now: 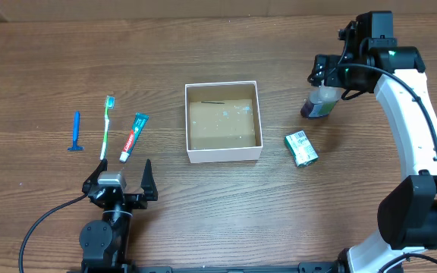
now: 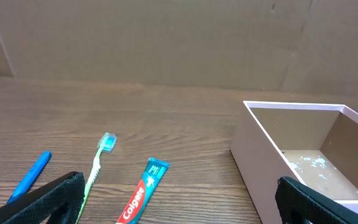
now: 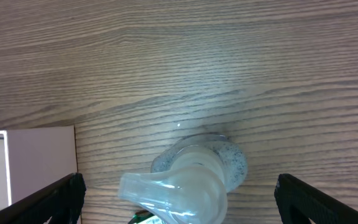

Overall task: Pack container
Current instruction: 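Close the right gripper on the soap bottle and lift it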

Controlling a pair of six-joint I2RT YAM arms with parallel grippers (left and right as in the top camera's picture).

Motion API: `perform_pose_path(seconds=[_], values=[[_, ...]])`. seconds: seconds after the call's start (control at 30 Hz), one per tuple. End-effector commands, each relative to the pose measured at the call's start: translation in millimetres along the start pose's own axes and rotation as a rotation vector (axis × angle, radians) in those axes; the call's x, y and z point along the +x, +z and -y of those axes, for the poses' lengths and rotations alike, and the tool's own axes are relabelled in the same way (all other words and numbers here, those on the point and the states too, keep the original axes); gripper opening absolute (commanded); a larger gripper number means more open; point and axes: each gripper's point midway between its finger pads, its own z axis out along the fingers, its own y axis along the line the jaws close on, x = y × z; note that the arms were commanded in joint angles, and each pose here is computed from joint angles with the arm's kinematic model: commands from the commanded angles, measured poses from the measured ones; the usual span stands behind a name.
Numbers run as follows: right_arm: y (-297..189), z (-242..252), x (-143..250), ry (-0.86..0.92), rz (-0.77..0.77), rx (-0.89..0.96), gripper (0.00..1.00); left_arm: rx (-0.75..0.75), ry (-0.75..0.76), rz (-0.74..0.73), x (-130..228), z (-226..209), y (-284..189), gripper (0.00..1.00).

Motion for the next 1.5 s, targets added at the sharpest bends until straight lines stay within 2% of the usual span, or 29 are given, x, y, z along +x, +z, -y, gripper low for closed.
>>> perform_pose_path(seconds=[0.0, 0.2, 0.4, 0.6, 1.0, 1.2, 1.47], values=[[6.7, -0.9, 4.0, -0.033, 0.005, -0.007, 0.99, -0.019, 0.022, 0.007, -0.5, -4.1, -0.4, 1.0], [28.0, 1.9, 13.9, -0.05, 0.01, -0.008, 0.97, -0.019, 0.022, 0.007, -0.5, -4.1, -0.4, 1.0], [33.7, 2.3, 13.2, -0.072, 0.027, -0.009, 0.88, -0.019, 0.022, 0.006, -0.5, -4.1, -0.4, 1.0], [33.5, 1.4, 8.9, -0.073, 0.045, -0.012, 0.6, -0.019, 0.022, 0.007, -0.6, -4.1, -0.4, 1.0], [33.2, -6.5, 7.9, -0.075, 0.049, -0.056, 0.21, -0.019, 0.021, 0.007, -0.5, -4.1, -0.4, 1.0], [32.3, -6.6, 6.4, -0.075, 0.053, -0.056, 0.13, -0.019, 0.022, 0.007, -0.5, -4.1, -0.4, 1.0], [1.0, -13.8, -12.4, -0.079, 0.073, -0.07, 0.13, -0.019, 0.022, 0.007, -0.5, -4.1, -0.4, 1.0]])
